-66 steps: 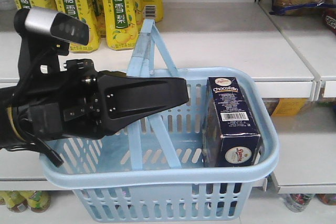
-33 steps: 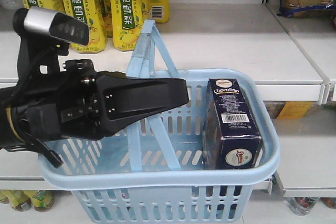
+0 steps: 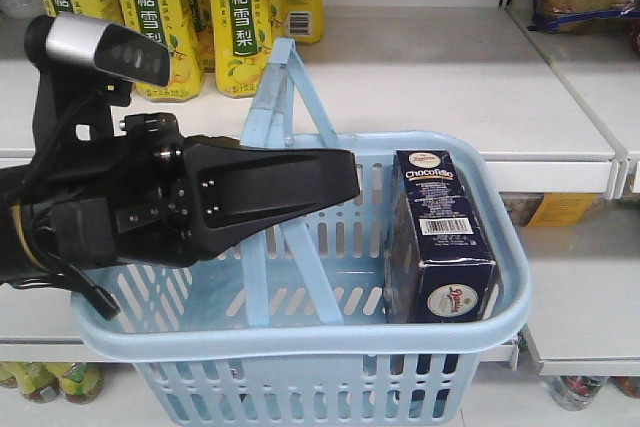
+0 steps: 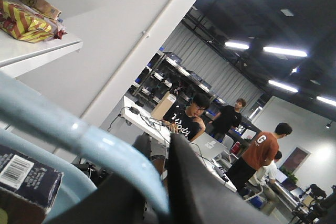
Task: Left arm holds basket, right arm returns cookies
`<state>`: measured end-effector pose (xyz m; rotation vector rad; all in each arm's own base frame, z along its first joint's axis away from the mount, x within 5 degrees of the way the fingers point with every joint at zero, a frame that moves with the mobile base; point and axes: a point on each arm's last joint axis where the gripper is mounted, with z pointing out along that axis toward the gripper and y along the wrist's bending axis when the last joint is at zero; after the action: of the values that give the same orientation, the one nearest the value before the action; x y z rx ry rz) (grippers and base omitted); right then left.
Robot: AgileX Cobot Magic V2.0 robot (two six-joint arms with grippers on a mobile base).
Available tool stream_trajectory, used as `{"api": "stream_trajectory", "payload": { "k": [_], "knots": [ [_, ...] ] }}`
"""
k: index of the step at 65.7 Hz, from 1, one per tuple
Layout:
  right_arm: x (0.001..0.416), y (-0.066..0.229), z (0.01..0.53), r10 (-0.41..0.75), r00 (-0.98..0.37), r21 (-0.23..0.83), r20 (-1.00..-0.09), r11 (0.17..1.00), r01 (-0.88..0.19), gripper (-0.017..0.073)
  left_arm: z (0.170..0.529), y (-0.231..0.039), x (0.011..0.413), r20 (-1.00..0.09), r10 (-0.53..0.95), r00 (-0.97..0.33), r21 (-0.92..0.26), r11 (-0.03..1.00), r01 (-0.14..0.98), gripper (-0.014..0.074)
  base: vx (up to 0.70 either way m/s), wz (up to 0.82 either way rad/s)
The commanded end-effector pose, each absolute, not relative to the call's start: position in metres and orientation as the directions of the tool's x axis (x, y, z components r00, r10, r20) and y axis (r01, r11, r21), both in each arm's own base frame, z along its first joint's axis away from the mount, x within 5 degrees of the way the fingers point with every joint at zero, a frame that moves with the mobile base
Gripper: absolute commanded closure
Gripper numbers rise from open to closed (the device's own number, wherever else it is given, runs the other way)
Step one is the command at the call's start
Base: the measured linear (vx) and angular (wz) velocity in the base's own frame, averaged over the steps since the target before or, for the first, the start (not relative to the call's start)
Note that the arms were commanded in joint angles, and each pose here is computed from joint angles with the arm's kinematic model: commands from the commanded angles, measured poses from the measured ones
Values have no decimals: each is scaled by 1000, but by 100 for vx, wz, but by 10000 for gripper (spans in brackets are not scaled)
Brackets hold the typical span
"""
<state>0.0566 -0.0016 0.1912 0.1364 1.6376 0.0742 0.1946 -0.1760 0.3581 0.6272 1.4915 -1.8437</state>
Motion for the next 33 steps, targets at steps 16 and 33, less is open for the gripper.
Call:
{"api": "stream_trajectory", "payload": {
  "k": [16, 33],
  "knots": [
    [57, -2, 192, 107, -9, 106, -994, 993, 43, 562, 383, -170, 191, -727, -310, -613, -587, -183, 789, 591, 0, 0],
    [57, -2, 192, 112, -7, 112, -994, 993, 43, 562, 383, -170, 191, -727, -310, -613, -587, -183, 789, 591, 0, 0]
  ]
}}
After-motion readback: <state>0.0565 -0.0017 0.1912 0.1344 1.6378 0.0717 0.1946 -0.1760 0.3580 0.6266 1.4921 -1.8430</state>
